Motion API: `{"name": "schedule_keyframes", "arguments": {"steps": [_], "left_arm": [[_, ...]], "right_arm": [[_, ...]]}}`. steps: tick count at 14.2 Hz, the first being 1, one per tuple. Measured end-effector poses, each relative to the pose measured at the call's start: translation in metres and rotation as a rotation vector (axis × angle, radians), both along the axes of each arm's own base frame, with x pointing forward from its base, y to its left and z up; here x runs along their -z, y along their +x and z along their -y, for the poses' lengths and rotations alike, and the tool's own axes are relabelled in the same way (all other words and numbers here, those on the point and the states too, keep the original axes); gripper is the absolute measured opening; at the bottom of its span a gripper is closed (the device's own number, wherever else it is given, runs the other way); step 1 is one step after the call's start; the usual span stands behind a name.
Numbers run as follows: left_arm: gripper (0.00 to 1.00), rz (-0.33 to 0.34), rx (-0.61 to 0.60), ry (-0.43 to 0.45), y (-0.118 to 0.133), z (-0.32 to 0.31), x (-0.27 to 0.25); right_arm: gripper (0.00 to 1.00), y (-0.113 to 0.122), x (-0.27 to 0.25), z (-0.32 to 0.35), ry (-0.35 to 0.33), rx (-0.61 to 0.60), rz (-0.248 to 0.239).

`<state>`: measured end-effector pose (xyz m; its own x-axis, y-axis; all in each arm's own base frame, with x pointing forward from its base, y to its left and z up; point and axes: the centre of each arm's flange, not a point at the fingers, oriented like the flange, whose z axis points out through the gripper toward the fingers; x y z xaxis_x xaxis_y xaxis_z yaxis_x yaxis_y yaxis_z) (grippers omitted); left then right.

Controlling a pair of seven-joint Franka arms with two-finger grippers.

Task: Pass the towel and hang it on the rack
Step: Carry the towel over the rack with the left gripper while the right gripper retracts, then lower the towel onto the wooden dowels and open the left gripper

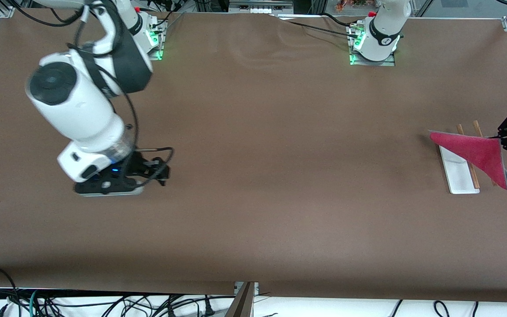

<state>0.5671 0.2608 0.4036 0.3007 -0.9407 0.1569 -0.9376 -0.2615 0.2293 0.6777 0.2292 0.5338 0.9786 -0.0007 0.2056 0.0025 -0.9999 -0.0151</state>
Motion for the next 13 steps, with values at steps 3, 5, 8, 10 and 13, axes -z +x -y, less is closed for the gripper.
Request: {"name": "schedule_keyframes", "arguments": {"steps": [3,5,8,10,13], "left_arm": [[0.02,0.008,0.018,0.029,-0.004,-0.018,-0.005],[0.02,0.033,0.028,0.037,-0.010,-0.035,-0.007],[0.02,0.064,0.021,0.050,-0.021,-0.066,-0.005],[0.02,0.055,0.000,0.043,-0.030,-0.082,0.006],[0.03,0.033,-0.016,0.027,-0.034,-0.097,0.034]], "right_arm": [[1.00,-0.011,-0.040,0.065,-0.028,0.080,-0.042],[1.00,-0.024,-0.063,0.090,-0.044,0.105,-0.065],[1.00,-0.043,-0.092,0.101,-0.054,0.121,-0.065],[1.00,-0.048,-0.101,0.117,-0.065,0.150,-0.069],[1.00,-0.047,-0.101,0.151,-0.103,0.093,-0.089]]}}
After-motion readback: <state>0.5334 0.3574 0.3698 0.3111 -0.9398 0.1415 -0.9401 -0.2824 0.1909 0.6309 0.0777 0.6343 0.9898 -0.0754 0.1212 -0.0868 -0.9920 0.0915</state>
